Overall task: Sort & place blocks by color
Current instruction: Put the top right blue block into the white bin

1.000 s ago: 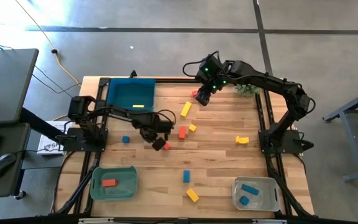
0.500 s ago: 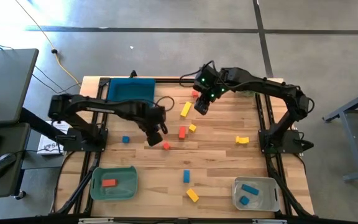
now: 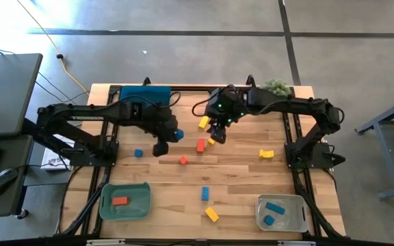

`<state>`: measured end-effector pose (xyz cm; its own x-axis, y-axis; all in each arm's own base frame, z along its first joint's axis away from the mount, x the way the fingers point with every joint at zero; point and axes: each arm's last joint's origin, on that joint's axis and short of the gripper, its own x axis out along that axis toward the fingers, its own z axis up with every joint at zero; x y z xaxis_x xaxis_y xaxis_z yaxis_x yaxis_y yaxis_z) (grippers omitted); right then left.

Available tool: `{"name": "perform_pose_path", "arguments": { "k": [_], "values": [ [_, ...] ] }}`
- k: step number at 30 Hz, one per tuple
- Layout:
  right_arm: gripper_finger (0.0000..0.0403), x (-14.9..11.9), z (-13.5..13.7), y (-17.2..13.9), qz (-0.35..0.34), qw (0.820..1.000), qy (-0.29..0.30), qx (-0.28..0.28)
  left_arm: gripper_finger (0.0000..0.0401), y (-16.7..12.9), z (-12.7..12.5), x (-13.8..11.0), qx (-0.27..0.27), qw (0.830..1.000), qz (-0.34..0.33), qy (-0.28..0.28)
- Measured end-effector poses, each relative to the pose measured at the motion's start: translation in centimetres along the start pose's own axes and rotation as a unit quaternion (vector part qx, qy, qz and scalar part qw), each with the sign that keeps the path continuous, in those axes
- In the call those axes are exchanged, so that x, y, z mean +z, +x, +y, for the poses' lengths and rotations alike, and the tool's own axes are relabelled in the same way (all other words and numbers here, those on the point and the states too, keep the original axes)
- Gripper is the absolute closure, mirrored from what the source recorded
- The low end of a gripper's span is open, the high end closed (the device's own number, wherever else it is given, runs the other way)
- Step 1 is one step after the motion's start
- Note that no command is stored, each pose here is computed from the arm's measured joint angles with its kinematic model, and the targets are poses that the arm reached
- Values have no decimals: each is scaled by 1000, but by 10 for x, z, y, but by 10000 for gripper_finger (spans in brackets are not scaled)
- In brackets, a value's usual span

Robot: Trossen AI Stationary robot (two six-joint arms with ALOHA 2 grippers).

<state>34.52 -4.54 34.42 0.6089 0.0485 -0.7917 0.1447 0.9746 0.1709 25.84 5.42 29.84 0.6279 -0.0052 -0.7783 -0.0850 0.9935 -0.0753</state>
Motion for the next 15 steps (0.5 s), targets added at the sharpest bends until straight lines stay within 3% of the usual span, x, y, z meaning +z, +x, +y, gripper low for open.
{"name": "perform_pose_path", "arguments": {
  "k": [5,10,15],
  "values": [
    [229,9,17,1,-56,997,-47,-4,382,-2,-1,3,1,998,-20,54],
    [227,16,28,1,-107,992,-52,-40,382,-2,-1,7,5,995,-41,91],
    [212,23,34,-1,-151,986,-55,-42,382,-2,0,11,9,992,-58,115]
  ]
}}
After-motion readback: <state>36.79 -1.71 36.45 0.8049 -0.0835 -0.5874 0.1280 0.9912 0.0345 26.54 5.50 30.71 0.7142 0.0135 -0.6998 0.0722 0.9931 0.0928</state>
